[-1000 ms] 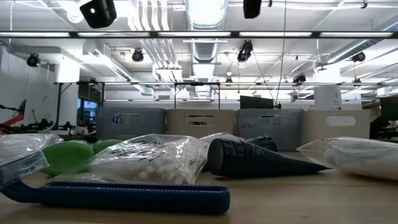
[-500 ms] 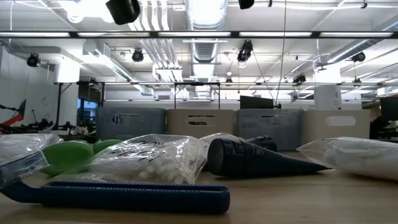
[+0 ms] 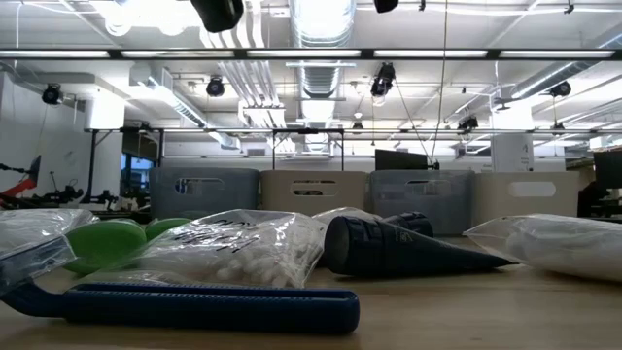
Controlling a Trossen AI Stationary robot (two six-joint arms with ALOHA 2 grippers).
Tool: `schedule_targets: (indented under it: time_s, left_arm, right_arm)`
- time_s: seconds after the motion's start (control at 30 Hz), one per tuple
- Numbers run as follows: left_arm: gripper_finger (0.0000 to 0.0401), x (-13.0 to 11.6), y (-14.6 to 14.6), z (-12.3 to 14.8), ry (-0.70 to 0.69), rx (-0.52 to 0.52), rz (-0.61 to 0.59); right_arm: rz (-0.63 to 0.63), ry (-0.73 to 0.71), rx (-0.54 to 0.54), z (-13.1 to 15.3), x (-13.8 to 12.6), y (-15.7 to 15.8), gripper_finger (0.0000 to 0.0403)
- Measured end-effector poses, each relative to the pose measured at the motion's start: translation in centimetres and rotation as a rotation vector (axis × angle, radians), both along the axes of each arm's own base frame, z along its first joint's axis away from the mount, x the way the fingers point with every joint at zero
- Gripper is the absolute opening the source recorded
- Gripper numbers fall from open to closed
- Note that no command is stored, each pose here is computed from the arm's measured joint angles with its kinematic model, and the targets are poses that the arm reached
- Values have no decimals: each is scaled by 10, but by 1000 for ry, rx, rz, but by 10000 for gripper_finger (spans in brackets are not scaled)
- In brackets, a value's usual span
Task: Pick & Place Travel size toiletries
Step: Put the top razor into the white bin
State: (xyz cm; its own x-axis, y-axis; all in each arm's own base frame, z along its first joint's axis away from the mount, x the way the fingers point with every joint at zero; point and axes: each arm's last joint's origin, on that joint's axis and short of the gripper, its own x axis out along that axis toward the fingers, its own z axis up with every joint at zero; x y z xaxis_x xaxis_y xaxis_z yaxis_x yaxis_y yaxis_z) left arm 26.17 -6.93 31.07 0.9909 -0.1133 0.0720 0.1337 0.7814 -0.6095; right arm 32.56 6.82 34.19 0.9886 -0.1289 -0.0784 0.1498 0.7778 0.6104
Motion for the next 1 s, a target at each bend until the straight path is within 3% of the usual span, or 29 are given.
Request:
schedule_targets:
  time_s: [0.4, 0.77, 0.9, 1.0]
  left_arm:
    - [28, 0, 1, 0, -4, 1, 7]
    - [28, 1, 4, 0, -5, 18, 34]
    - [42, 1, 5, -1, 2, 30, 39]
    - [65, 1, 5, -1, 9, 15, 62]
  right_arm:
    - [-1, -3, 3, 0, 0, 0, 193]
    - [0, 1, -5, 0, 0, 0, 73]
    - [2, -2, -4, 0, 0, 0, 34]
    - [1, 9, -12, -2, -1, 0, 28]
